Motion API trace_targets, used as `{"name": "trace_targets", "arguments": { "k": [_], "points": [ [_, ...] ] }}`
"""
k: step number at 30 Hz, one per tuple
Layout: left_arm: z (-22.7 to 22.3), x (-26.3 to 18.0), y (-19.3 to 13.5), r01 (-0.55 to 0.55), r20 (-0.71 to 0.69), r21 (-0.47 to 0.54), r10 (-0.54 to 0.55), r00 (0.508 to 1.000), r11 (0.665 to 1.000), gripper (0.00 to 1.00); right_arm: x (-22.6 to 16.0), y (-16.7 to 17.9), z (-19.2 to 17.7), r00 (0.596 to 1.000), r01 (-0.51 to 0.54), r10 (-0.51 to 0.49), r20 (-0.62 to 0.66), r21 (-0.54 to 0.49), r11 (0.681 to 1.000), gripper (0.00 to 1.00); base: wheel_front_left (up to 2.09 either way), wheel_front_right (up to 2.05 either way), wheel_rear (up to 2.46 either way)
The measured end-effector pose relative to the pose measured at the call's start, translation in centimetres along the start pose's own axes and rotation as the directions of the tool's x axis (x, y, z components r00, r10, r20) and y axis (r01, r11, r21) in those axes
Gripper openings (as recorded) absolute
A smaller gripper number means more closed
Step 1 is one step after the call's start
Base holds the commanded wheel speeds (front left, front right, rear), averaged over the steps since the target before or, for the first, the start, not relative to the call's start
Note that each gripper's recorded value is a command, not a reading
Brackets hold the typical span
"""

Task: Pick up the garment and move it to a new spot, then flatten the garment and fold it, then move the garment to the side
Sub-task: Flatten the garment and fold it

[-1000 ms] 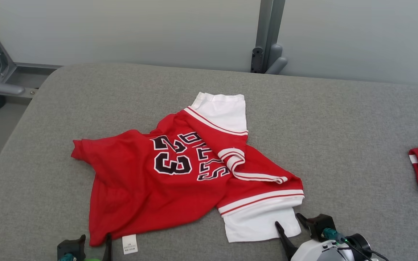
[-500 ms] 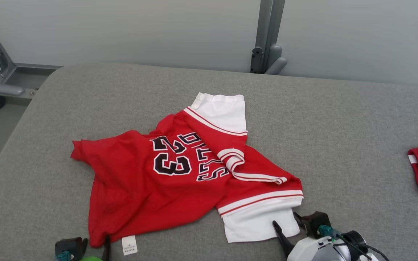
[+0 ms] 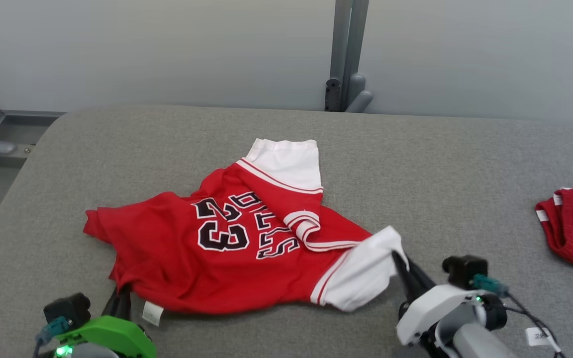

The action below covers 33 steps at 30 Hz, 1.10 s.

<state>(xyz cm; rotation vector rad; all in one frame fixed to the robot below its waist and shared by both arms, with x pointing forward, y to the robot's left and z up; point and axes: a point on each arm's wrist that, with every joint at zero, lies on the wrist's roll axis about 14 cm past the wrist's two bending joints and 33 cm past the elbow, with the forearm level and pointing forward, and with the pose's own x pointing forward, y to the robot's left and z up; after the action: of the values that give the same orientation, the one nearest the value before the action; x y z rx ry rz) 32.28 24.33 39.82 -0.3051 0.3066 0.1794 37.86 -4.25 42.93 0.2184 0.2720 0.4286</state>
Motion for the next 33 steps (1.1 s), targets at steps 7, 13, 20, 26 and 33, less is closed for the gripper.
{"name": "trace_targets", "arguments": {
  "k": [7,13,20,26,33],
  "points": [
    [8.7,-0.7,-6.4,0.243,0.193,-0.060,-0.228,0.954,0.968,0.00,-3.1,-3.9,12.6,0.909,0.016,-0.100,0.404,0.207,0.978,0.00,0.00,0.00,0.00],
    [15.3,-4.8,-13.2,0.463,0.298,0.014,-0.445,0.844,0.886,0.00,-9.7,-5.9,21.4,0.750,-0.035,-0.146,0.645,0.260,0.965,0.00,0.00,0.00,0.00],
    [21.9,-10.1,-19.9,0.640,0.375,0.156,-0.644,0.666,0.753,0.00,-17.3,-5.1,29.0,0.560,-0.070,-0.118,0.820,0.188,0.980,0.00,0.00,0.00,0.00],
    [25.4,-12.7,-24.1,0.735,0.371,0.242,-0.760,0.533,0.634,0.00,-21.0,-3.5,34.0,0.467,-0.069,-0.037,0.884,0.077,0.995,0.00,0.00,0.00,0.00],
    [28.0,-9.0,-26.7,0.734,0.297,0.311,-0.795,0.528,0.604,0.00,-18.2,-3.7,37.7,0.524,-0.023,0.021,0.852,-0.011,1.000,0.00,0.00,0.00,0.00]
  ]
}}
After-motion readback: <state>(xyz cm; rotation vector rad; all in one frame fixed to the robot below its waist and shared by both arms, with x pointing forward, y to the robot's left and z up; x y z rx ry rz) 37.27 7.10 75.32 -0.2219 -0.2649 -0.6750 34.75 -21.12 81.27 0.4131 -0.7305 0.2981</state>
